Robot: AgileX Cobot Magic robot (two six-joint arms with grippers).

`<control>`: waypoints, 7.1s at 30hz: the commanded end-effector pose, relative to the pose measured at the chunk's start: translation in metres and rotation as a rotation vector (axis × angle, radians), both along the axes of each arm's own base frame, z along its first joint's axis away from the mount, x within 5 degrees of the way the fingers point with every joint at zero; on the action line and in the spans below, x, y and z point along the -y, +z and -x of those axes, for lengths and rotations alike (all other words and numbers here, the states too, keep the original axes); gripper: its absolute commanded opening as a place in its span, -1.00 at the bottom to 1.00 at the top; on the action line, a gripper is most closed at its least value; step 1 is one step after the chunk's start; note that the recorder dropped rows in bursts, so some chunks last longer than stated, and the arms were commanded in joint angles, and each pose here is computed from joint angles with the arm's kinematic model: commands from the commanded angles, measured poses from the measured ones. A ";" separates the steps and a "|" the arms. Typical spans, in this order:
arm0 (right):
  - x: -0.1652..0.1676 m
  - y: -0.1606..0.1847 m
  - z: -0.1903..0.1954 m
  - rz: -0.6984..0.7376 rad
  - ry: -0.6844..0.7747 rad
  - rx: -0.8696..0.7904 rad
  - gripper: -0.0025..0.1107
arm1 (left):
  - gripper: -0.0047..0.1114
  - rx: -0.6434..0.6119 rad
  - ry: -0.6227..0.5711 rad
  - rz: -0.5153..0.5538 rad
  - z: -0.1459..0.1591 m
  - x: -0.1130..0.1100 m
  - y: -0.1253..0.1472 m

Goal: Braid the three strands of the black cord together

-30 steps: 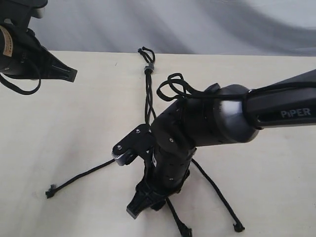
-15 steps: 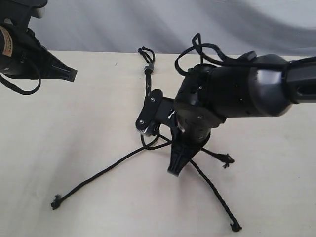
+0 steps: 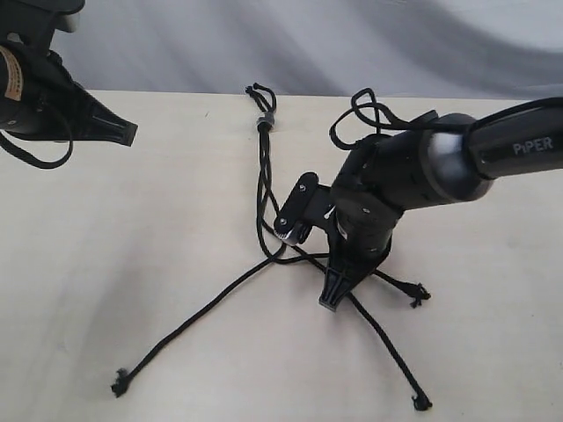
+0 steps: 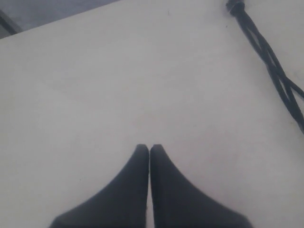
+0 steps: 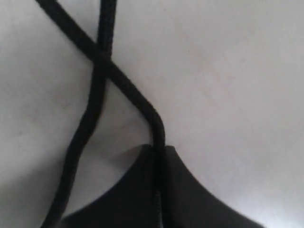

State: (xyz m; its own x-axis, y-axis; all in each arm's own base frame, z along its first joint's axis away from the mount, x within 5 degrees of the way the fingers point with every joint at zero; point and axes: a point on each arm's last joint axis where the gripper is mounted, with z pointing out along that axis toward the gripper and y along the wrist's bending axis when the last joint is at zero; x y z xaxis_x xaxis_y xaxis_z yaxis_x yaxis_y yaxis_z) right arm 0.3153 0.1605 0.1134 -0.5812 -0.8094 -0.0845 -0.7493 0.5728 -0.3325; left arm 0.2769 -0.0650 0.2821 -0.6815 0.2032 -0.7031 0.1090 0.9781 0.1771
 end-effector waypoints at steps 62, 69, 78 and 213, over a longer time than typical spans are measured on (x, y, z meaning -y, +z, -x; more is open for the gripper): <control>0.113 0.166 0.002 -0.478 -0.294 0.501 0.72 | -0.16 -0.534 -0.563 0.034 0.057 0.176 -0.136; 0.112 0.166 0.002 -0.480 -0.294 0.504 0.72 | -0.69 -0.551 -0.565 0.011 0.055 0.177 -0.150; 0.112 0.166 0.002 -0.480 -0.294 0.504 0.72 | -0.92 -0.516 -0.599 -0.045 0.048 0.177 -0.132; -0.062 0.022 0.075 -0.044 0.505 -0.221 -0.95 | -0.92 0.059 -0.158 0.075 0.005 -0.004 0.018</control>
